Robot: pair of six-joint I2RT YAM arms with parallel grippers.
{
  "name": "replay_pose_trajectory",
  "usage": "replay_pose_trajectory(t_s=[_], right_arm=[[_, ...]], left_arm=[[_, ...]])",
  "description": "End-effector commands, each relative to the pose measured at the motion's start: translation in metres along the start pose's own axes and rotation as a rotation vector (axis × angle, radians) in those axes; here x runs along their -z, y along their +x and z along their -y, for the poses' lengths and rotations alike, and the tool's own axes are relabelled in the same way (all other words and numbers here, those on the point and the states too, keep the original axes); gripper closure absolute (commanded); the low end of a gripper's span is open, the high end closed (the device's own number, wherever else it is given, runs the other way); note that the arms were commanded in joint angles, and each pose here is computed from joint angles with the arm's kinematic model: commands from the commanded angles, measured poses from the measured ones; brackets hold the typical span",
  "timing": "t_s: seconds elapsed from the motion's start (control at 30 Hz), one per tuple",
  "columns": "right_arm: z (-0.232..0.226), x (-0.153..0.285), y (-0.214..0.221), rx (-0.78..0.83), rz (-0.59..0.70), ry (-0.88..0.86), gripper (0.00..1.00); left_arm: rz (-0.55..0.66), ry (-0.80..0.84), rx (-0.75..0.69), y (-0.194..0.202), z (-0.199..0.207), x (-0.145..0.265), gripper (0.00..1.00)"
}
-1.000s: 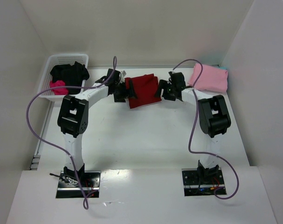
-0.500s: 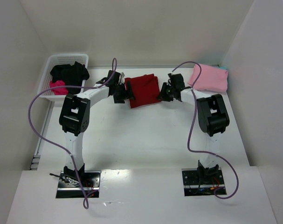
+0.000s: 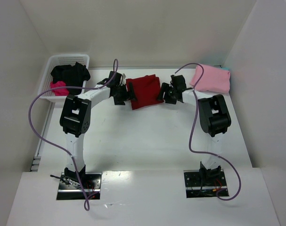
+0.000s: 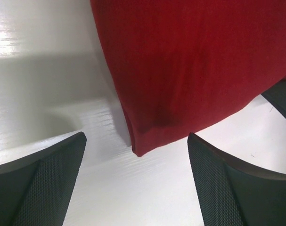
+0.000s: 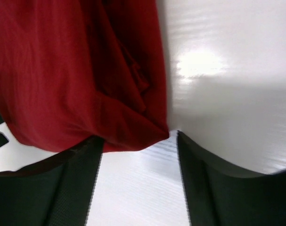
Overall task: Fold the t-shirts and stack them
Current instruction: Fold the long partially folded tshirt into a neat square
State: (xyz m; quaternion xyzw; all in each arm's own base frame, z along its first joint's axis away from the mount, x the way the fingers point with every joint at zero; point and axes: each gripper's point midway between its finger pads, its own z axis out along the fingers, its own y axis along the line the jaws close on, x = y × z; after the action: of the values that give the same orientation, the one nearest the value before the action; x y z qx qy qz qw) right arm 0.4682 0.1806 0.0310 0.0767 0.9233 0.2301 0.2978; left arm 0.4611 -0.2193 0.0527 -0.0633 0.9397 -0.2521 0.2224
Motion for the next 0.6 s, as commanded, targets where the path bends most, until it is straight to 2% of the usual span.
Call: replay_pose_trajectory(t_s=[0.0,0.07,0.13,0.27,0.57], right_arm=[[0.003,0.008,-0.017,0.029,0.052,0.034,0.24],[0.008,0.010,-0.024,0.030,0.064,0.050,0.20],[0.011,0.014,-0.043,0.017,0.097,0.041,0.20],[0.012,0.009,-0.050,0.016,0.094,-0.009,0.20],[-0.020,-0.003,-0.069,0.116,0.076,-0.196,0.10]], left_arm=[[0.036,0.014,-0.004,-0.013,0.009,0.003,0.04],[0.036,0.014,-0.004,-0.013,0.009,0.003,0.04],[0.036,0.014,-0.004,-0.013,0.009,0.003,0.04],[0.052,0.024,0.000,-0.018,0.013,0.004,0.04],[0.046,0.068,-0.016,-0.025,0.023,-0.001,0.04]])
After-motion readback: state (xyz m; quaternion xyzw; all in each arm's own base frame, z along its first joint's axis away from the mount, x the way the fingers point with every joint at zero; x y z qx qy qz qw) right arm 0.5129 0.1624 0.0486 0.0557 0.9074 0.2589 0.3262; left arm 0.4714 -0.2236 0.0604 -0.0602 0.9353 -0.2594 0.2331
